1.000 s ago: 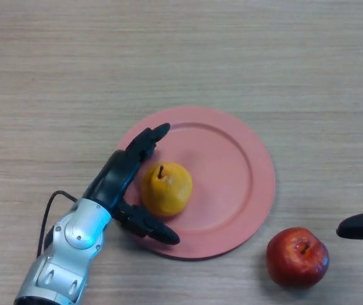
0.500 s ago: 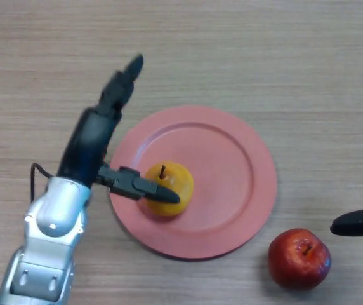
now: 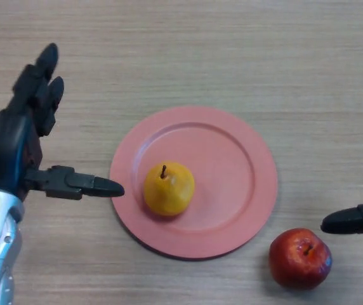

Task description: Pick up the yellow pear and place it on the plate

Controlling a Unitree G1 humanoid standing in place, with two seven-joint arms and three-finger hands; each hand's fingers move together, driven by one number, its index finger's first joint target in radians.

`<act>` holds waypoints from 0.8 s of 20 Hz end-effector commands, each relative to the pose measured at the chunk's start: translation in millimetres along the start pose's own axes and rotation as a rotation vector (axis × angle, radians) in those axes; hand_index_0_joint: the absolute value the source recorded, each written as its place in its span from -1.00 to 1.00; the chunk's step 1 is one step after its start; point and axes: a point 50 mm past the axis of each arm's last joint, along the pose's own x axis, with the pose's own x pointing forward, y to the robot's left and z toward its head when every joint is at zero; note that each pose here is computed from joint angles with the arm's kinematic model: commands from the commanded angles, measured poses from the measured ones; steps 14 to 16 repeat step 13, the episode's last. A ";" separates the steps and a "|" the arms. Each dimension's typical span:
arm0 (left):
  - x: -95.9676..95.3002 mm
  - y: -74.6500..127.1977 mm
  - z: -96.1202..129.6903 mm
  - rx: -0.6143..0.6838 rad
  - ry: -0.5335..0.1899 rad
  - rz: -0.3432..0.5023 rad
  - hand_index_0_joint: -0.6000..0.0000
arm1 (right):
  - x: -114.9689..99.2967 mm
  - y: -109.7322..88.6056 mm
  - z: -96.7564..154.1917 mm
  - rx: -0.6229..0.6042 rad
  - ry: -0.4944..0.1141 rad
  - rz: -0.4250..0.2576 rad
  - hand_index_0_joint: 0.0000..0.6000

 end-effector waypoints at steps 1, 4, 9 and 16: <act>-5.6 20.0 41.0 0.075 -0.237 0.025 1.00 | -3.1 -3.9 33.9 -0.065 -0.237 -0.012 -1.00; -11.7 19.6 36.1 0.035 -0.172 0.013 1.00 | -2.2 -1.4 33.1 -0.048 -0.234 0.001 -1.00; -14.4 23.9 42.3 0.006 -0.158 0.019 1.00 | 0.5 -0.2 33.5 -0.051 -0.237 0.007 -1.00; -20.2 23.4 45.6 0.013 -0.132 -0.022 1.00 | 6.5 0.4 33.5 -0.078 -0.256 0.007 -1.00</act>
